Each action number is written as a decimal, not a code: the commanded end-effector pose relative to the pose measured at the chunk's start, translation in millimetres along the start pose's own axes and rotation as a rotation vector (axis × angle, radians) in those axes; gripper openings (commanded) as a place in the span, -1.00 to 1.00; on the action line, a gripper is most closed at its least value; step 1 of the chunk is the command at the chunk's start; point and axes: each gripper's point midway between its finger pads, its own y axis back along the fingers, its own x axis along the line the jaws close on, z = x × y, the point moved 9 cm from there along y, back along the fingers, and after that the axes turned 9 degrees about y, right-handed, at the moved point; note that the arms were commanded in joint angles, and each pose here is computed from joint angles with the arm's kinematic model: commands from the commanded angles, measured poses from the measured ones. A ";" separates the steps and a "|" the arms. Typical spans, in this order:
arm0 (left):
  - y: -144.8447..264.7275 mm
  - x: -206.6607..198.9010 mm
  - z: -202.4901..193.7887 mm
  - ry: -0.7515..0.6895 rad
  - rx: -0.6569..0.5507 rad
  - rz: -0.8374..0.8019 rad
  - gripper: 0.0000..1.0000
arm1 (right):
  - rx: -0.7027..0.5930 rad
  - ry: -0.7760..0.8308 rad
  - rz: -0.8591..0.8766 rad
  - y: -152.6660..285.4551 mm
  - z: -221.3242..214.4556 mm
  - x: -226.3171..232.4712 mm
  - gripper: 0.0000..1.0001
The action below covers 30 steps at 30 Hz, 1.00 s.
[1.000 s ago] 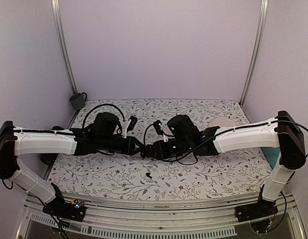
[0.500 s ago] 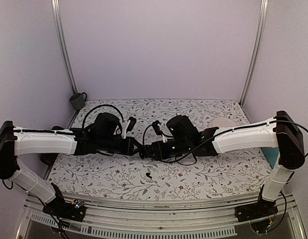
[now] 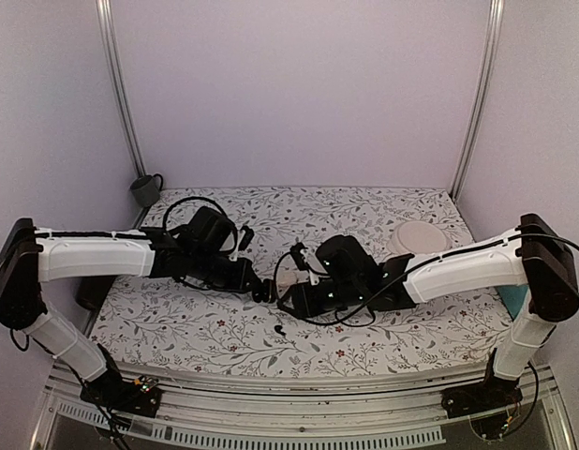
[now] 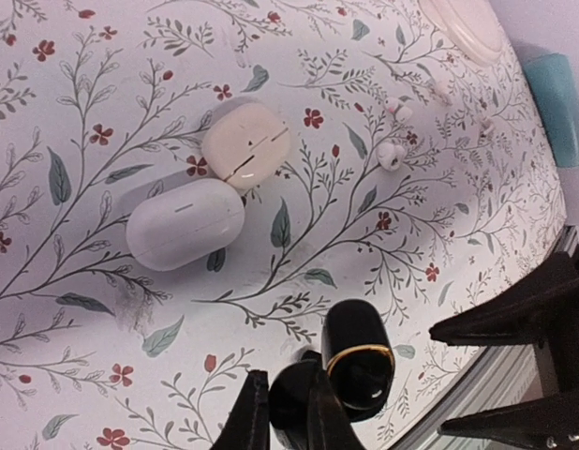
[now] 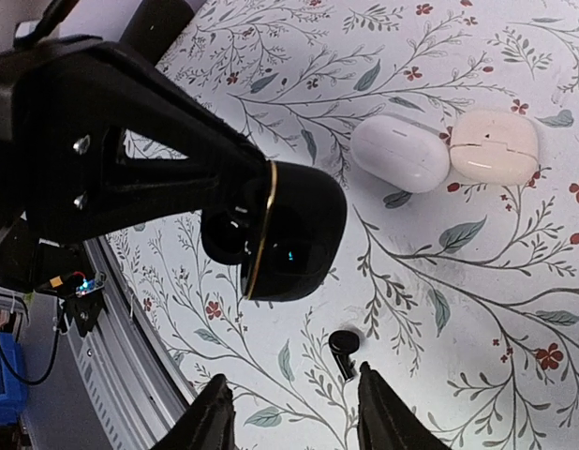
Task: Insert the wireless bluetooth earbuds into the charging case
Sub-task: Pass from the right arm to the left, then adjust the left earbud at the center of the board.
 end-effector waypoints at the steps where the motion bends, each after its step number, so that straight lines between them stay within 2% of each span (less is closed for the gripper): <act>1: 9.3 5.5 7.3 0.002 0.011 0.050 -1.00 | 0.015 0.053 -0.032 -5.2 -6.9 13.5 -0.17; 6: 20.7 19.4 9.5 0.022 0.009 0.071 -1.00 | 0.110 0.106 -0.112 -27.7 -12.2 25.4 -0.33; 11: 31.4 32.5 10.8 0.036 -0.005 0.079 -1.00 | 0.244 0.023 -0.250 -51.2 -21.6 16.2 -0.49; 16: 35.5 41.3 11.5 0.048 -0.011 0.065 -1.00 | 0.271 -0.056 -0.324 -59.1 -21.9 12.8 -0.47; 24: 36.9 45.6 13.3 0.037 -0.022 0.035 -1.00 | 0.295 -0.101 -0.393 -68.0 -17.0 12.4 -0.28; 30: 39.7 48.7 15.5 0.030 -0.034 0.017 -1.00 | 0.330 -0.101 -0.421 -76.5 -17.1 12.7 -0.34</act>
